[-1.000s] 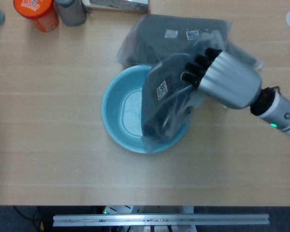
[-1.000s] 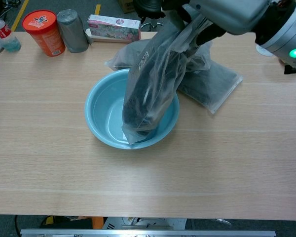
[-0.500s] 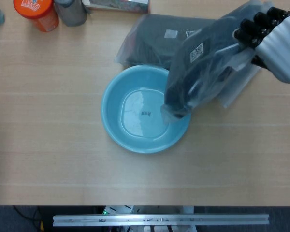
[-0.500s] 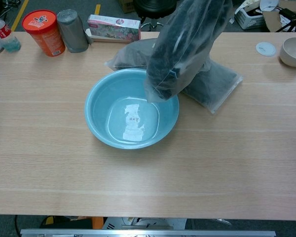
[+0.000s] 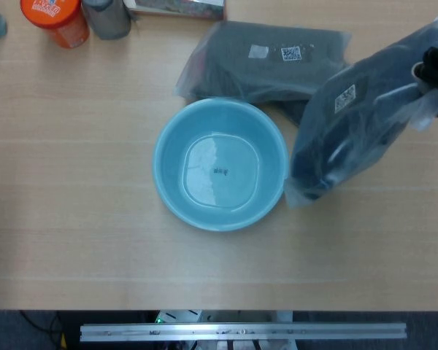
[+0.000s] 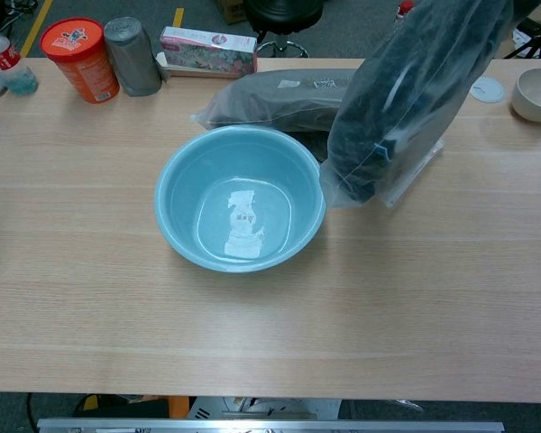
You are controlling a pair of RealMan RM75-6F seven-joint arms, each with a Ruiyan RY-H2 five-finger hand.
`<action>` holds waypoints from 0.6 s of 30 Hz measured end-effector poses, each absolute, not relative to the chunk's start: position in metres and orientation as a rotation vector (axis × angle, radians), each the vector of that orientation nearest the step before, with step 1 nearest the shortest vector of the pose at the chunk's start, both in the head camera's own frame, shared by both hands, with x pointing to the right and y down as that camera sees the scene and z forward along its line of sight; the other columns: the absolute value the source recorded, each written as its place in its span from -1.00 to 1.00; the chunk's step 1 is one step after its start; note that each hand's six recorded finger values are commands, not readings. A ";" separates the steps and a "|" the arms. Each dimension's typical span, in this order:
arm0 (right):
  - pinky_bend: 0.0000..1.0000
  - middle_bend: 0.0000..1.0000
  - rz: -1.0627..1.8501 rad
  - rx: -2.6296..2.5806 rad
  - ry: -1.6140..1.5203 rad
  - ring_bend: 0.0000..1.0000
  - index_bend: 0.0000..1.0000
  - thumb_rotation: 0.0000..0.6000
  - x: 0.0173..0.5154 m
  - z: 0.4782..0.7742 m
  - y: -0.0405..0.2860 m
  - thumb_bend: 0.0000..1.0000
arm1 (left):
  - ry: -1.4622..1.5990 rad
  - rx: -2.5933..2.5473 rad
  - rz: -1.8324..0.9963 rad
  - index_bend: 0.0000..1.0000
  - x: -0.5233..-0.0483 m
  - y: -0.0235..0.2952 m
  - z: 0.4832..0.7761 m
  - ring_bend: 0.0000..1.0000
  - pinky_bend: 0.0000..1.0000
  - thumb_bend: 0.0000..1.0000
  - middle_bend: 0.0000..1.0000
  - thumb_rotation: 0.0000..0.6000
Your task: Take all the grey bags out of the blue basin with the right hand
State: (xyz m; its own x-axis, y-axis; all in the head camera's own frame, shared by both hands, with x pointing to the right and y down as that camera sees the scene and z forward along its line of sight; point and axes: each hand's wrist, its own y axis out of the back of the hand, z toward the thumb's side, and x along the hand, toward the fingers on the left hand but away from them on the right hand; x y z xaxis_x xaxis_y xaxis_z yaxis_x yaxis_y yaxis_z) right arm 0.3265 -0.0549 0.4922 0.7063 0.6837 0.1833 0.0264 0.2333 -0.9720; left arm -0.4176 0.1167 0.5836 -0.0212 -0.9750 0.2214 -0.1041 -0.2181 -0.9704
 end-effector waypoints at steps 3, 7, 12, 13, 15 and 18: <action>0.73 0.53 0.568 -1.300 -0.617 0.50 0.80 1.00 0.334 0.498 -0.048 -0.54 | 1.191 -1.440 -1.345 -0.39 -0.415 0.116 0.585 -0.52 -0.51 -0.53 -0.44 1.00; 0.73 0.53 0.679 -1.355 -0.523 0.50 0.80 1.00 0.343 0.513 -0.041 -0.54 | 1.190 -1.443 -1.340 -0.39 -0.414 0.115 0.585 -0.52 -0.51 -0.53 -0.44 1.00; 0.74 0.53 0.736 -1.443 -0.491 0.50 0.80 1.00 0.350 0.519 -0.036 -0.54 | 1.193 -1.445 -1.345 -0.39 -0.414 0.115 0.587 -0.52 -0.51 -0.53 -0.44 1.00; 0.73 0.53 0.749 -1.460 -0.483 0.50 0.80 1.00 0.351 0.522 -0.035 -0.54 | 1.193 -1.447 -1.345 -0.39 -0.414 0.115 0.588 -0.52 -0.51 -0.53 -0.44 1.00; 0.73 0.53 0.769 -1.473 -0.468 0.50 0.80 1.00 0.352 0.527 -0.035 -0.54 | 1.191 -1.452 -1.347 -0.39 -0.414 0.116 0.589 -0.52 -0.51 -0.53 -0.44 1.00; 0.73 0.53 0.793 -1.463 -0.440 0.49 0.80 1.00 0.350 0.535 -0.036 -0.54 | 1.190 -1.454 -1.351 -0.39 -0.414 0.117 0.590 -0.52 -0.51 -0.53 -0.44 1.00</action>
State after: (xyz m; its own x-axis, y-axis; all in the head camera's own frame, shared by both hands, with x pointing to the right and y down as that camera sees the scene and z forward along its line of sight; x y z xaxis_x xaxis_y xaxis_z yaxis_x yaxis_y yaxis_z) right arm 0.3500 -0.0363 0.5351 0.6809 0.7054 -0.1970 -0.2052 -0.0745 -0.9759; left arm -0.4143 0.1165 0.5901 -0.0145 -0.9715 0.2365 -0.1121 -0.2335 -0.9659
